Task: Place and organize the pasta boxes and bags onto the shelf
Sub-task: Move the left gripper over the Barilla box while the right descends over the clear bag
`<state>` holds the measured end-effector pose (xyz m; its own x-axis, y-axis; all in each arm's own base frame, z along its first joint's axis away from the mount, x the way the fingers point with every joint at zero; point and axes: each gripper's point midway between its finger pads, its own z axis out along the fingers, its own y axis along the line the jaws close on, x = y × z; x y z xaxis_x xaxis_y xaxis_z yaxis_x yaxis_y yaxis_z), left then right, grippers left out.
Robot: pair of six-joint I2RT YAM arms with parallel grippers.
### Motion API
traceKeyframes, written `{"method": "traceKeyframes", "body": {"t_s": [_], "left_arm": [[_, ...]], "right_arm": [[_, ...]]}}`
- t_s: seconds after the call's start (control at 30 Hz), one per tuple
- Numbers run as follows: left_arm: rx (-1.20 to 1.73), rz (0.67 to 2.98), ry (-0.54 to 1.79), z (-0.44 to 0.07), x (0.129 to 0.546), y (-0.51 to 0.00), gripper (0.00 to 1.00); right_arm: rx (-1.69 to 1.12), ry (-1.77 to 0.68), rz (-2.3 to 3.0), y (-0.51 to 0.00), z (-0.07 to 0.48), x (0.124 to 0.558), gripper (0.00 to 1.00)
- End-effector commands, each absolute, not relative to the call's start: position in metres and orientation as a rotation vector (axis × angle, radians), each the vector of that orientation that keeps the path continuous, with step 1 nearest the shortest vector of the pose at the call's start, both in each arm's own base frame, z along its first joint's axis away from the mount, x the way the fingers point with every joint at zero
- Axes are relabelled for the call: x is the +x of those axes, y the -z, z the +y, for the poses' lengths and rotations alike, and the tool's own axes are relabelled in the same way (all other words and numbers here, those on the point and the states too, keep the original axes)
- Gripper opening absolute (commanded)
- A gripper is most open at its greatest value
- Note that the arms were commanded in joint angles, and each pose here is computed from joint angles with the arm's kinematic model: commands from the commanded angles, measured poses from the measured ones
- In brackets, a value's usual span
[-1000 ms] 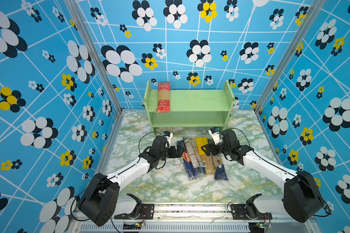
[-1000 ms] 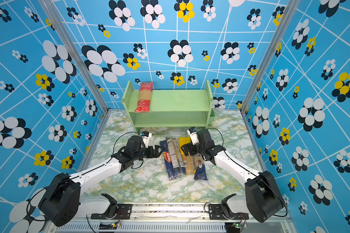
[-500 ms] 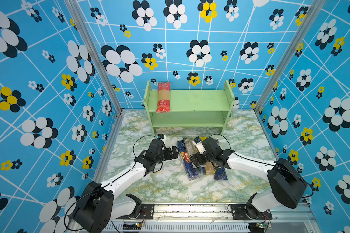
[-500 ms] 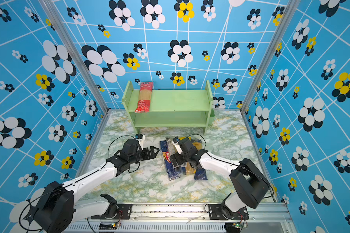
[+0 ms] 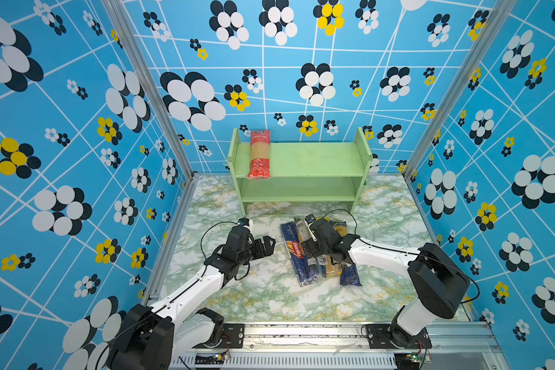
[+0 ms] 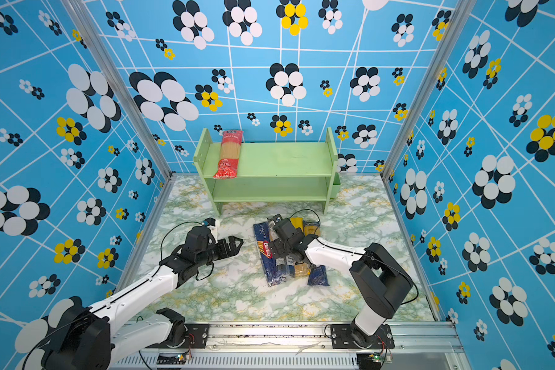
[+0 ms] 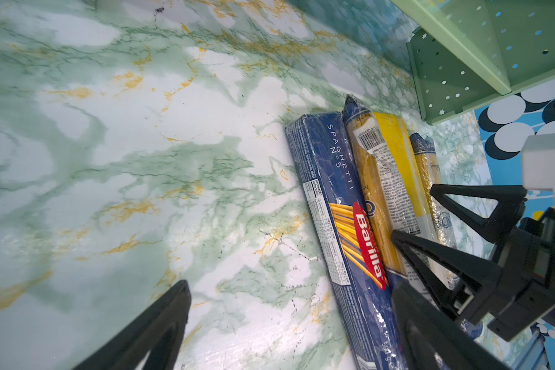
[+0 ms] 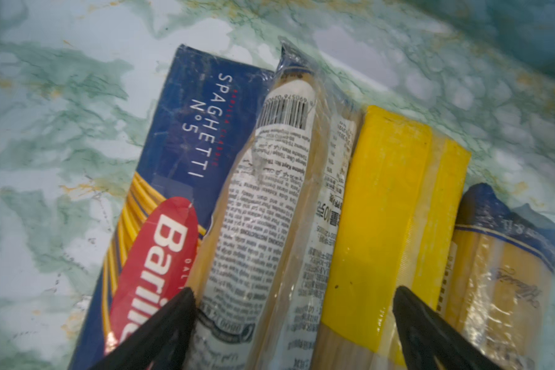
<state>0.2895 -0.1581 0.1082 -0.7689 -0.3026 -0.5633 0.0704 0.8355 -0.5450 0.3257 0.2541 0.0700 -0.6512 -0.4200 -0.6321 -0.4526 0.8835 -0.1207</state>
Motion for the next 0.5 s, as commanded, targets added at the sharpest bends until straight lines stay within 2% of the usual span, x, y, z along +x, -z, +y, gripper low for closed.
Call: {"method": "traceKeyframes", "body": {"t_s": [0.0, 0.33, 0.47], "left_arm": [[-0.177, 2.362, 0.735, -0.159, 0.29, -0.104, 0.99], [-0.177, 2.368, 0.734, -0.16, 0.292, -0.103, 0.99], [-0.176, 2.376, 0.74, -0.162, 0.294, -0.102, 0.99]], "right_arm": [[-0.557, 0.179, 2.416, -0.052, 0.215, 0.324, 0.98], [-0.505, 0.305, 2.429, -0.048, 0.169, 0.311, 0.99], [-0.456, 0.255, 2.426, -0.054, 0.163, 0.308, 0.98]]}}
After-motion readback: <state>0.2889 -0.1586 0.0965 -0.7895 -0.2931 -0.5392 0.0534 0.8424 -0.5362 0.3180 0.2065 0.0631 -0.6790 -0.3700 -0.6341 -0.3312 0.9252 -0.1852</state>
